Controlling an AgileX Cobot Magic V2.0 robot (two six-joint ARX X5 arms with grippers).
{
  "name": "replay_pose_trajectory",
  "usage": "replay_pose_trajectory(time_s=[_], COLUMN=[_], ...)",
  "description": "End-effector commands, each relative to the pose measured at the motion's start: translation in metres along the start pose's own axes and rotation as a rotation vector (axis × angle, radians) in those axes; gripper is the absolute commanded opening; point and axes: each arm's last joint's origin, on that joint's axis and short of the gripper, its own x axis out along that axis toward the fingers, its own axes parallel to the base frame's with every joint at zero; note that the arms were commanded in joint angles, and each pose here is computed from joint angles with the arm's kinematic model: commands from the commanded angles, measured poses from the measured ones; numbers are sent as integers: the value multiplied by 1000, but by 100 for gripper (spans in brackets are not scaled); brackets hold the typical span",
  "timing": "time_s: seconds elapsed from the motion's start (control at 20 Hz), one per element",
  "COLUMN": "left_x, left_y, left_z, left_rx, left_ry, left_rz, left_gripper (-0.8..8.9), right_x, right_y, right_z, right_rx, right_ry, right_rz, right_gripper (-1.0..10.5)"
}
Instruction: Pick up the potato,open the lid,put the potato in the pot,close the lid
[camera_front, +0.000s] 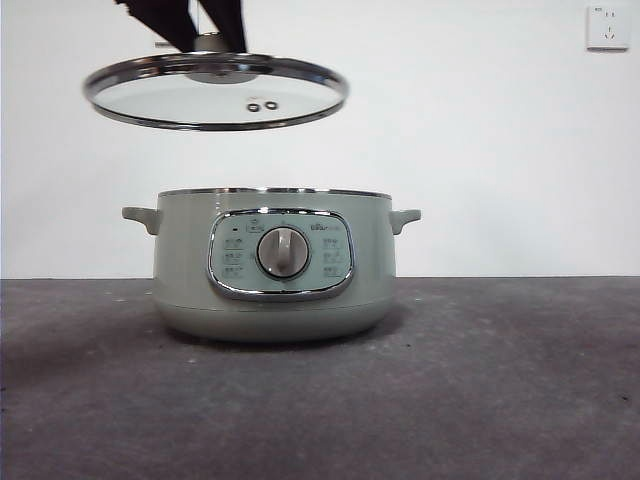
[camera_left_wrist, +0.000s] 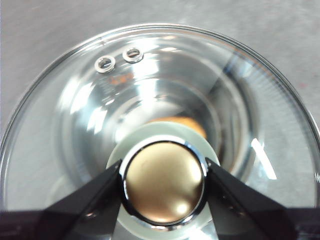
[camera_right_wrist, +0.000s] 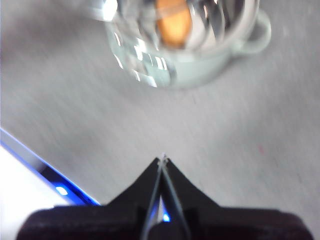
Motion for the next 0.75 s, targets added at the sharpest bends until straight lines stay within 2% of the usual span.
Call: replay_pose_trajectory(time_s=[0.05,0.25,0.45,0.75], left_x=[19,58,81,94], left_y=[-5,-14,-14,-13], left_z=[5,6,5,6], left_rx=[-2,13,19,20], left_ry=[4,72,104,103], left_rz=[-12,-31,6,5], left_gripper=[-9,-9,-9,-9], right_x=[9,22,30,35], right_y=[-1,-3,-4,-4], right_z=[-23,-56,-82,-92], right_rx=[22,68,104,124], right_ry=[51,13,31,34], right_rz=[-27,-3,-6,-7], right_gripper=[-9,-9,-8,-8])
